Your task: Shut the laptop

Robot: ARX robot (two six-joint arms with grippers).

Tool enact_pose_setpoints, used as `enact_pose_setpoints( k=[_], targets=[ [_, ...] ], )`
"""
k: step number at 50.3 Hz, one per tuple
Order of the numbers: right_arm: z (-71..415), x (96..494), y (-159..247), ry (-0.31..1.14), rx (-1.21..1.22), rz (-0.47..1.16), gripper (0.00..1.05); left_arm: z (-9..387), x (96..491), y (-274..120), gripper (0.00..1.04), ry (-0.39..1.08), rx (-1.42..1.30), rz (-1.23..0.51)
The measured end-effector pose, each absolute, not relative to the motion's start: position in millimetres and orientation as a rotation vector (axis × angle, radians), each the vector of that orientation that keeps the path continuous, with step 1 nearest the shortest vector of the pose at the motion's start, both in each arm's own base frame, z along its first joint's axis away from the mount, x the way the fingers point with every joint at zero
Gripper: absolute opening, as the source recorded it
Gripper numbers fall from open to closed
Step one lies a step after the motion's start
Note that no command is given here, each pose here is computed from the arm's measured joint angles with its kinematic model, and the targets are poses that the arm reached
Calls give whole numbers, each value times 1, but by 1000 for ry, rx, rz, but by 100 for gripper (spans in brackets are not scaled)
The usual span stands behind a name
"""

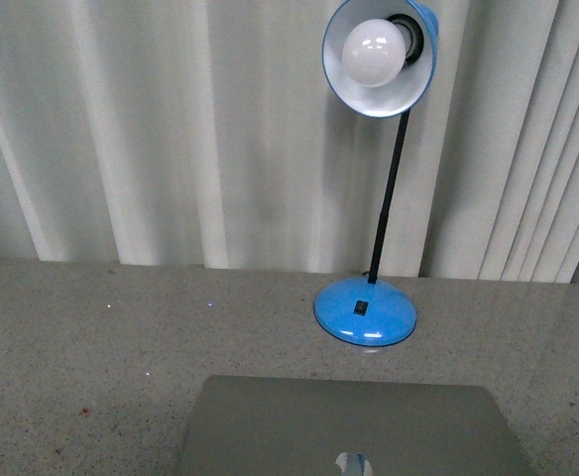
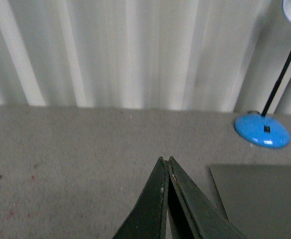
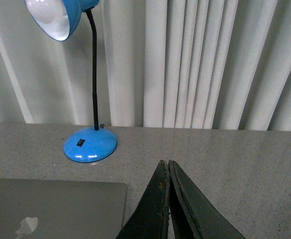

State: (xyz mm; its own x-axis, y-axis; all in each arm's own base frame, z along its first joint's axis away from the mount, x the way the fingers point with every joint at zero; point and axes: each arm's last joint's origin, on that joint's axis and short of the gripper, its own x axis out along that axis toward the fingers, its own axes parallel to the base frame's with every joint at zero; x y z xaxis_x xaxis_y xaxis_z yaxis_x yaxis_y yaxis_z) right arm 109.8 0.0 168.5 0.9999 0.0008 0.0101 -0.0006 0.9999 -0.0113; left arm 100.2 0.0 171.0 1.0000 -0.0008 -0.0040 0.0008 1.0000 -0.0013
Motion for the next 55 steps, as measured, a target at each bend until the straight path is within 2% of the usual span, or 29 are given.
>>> enact_pose_setpoints(
  k=[9,21,36,39,45,47,48,55],
  targets=[
    [164,101,0,25,-11,2,3,173,96,0,4,-25,-1,0],
    [165,98,0,-3,-12,1,3,173,96,0,5,-25,-2,0],
    [166,98,0,-3,-11,1,51,173,96,0,55,-27,-2,0],
    [166,98,0,-3,-11,1,67,173,96,0,69,-26,-2,0],
    [166,98,0,-3,-11,1,87,173,96,0,90,-27,-2,0],
    [166,98,0,-3,-11,1,97,173,96,0,100,-26,-1,0],
    [166,98,0,-3,-10,1,99,173,96,0,99,-27,-1,0],
    [166,98,0,-3,-11,1,97,173,96,0,98,-26,-1,0]
  ],
)
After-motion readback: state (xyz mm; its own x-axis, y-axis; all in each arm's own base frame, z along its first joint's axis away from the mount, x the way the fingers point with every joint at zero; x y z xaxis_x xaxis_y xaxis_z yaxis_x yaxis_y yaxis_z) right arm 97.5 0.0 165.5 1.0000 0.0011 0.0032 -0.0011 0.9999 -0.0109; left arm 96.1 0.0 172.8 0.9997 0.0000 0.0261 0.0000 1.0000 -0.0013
